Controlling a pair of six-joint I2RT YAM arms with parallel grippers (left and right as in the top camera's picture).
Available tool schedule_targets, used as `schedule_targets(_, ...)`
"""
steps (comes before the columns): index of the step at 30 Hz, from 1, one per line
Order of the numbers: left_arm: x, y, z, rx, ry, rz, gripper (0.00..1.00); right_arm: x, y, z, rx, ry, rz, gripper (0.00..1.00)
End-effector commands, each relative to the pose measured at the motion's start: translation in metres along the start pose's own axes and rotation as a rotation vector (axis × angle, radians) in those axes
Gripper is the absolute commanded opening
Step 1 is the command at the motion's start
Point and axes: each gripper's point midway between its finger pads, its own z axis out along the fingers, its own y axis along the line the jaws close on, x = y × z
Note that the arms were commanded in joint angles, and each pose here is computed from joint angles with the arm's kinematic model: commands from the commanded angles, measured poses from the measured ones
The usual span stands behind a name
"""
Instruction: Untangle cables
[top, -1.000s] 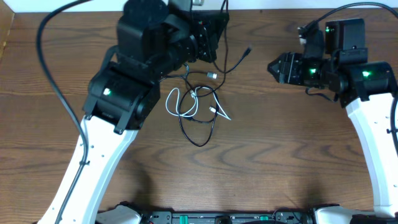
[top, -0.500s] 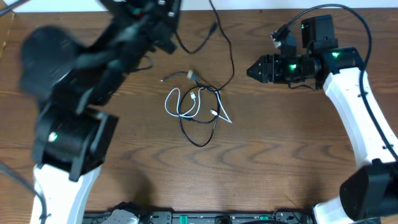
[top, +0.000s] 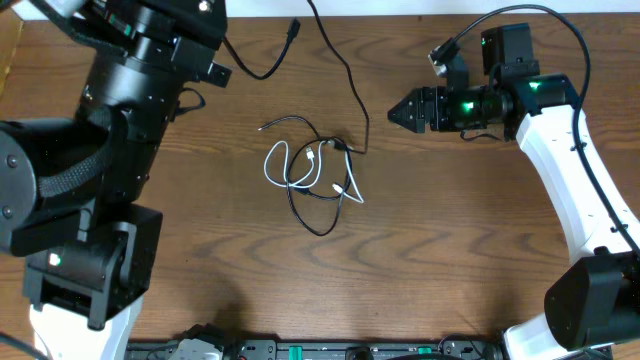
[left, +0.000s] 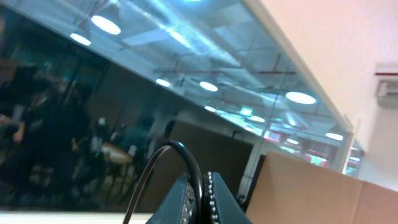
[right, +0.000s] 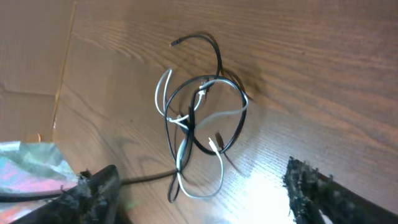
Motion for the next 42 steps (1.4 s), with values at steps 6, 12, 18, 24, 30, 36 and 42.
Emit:
schedule_targets(6,0.013,0.016,-0.001,-0.076,0.051,-0.014,0.07,0.008,0.033,0.015,-0.158,0.03,-0.258,0.94)
schedule_targets(12,0.012,0.016,-0.001,-0.074,0.048,-0.014,0.08,0.012,0.06,0.022,-0.428,0.021,-0.4,0.94)
schedule_targets(18,0.013,0.016,-0.001,-0.074,0.049,-0.014,0.08,0.012,0.05,0.037,-0.48,0.032,-0.373,0.87)
schedule_targets(24,0.019,0.02,-0.001,-0.09,0.074,-0.019,0.08,-0.019,0.021,0.019,-0.43,-0.054,-0.256,0.79)
schedule_targets(30,0.023,0.023,0.001,-0.096,0.084,-0.021,0.07,-0.031,0.047,-0.025,-0.715,-0.157,-0.371,0.81)
schedule_targets(36,0.025,0.024,0.001,-0.1,0.09,-0.023,0.07,-0.002,0.071,-0.001,-0.733,-0.083,-0.436,0.85)
schedule_targets(42,0.025,0.024,0.0,-0.1,0.092,-0.023,0.07,0.031,0.07,0.047,-0.523,0.083,-0.439,0.3)
